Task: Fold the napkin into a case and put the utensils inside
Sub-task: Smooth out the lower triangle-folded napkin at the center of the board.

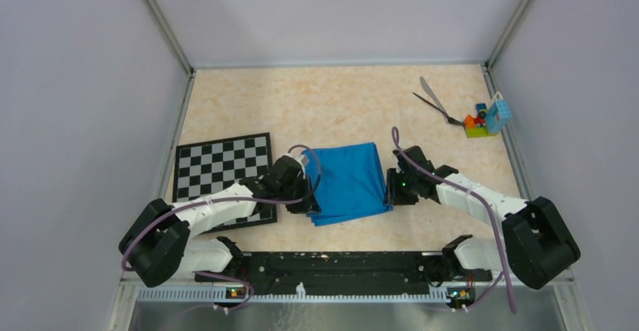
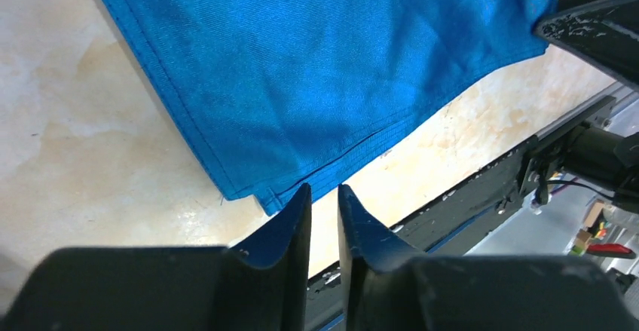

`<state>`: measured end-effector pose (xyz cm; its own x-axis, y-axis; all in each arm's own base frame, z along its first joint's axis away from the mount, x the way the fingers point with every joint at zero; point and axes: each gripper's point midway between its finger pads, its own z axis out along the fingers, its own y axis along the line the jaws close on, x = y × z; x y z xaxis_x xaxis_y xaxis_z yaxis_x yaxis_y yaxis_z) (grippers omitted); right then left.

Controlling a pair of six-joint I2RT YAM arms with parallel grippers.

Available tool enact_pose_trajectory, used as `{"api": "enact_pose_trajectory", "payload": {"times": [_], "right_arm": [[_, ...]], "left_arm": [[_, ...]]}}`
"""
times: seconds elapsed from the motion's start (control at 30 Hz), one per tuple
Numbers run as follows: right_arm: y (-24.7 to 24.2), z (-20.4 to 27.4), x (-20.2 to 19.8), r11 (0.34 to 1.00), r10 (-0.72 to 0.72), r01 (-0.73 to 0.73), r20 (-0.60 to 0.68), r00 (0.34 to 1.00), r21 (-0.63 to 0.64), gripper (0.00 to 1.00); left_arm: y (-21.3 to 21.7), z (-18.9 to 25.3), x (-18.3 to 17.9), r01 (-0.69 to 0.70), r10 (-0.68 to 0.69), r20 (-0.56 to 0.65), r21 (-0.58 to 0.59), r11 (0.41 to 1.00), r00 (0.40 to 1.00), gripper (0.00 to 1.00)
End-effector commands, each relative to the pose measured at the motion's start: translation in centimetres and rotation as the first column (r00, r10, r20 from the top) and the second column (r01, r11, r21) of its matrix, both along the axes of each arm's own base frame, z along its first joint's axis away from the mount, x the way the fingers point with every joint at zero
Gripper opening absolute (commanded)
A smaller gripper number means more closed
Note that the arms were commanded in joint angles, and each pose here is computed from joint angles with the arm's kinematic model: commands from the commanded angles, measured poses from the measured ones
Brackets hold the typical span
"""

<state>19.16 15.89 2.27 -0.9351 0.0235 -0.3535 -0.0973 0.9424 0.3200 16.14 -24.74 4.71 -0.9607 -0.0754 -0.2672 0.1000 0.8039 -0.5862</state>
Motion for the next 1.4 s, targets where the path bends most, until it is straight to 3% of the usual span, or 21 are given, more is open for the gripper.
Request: {"api": "enact_pose_trajectory", "payload": {"times": [0.0,0.17,0.57,0.7,0.9,1.37], "right_arm": [[0.3,2.3,1.4,1.0,0.011,-0.011,0.062,0.998,0.006,0.37],[0.4,2.3,1.3,1.0,0.019,-0.02,0.06,0.998,0.01,0.38],[0.5,2.0,1.1,0.999,0.034,-0.035,0.057,0.998,0.009,0.38],[0.5,2.0,1.2,0.999,0.035,-0.036,0.058,0.998,0.007,0.37],[0.4,2.0,1.2,0.999,0.035,-0.035,0.06,0.998,-0.001,0.37],[1.2,4.9,1.0,0.991,0.069,-0.054,0.121,0.99,-0.123,0.43]], "left_arm": [[0.7,1.0,0.6,-0.033,0.032,0.044,0.031,0.999,0.999,0.33],[1.7,-0.4,0.3,-0.055,0.052,0.035,0.077,0.996,0.998,0.6],[2.0,-2.8,1.4,-0.072,0.069,0.026,0.158,0.985,0.997,0.62],[1.4,-2.5,1.4,-0.061,0.059,0.022,0.129,0.99,0.998,0.32],[0.6,-0.3,1.6,-0.055,0.052,0.048,0.072,0.996,0.998,0.08],[-1.9,0.8,0.2,0.011,-0.011,0.032,0.016,1.0,0.999,0.13]]}}
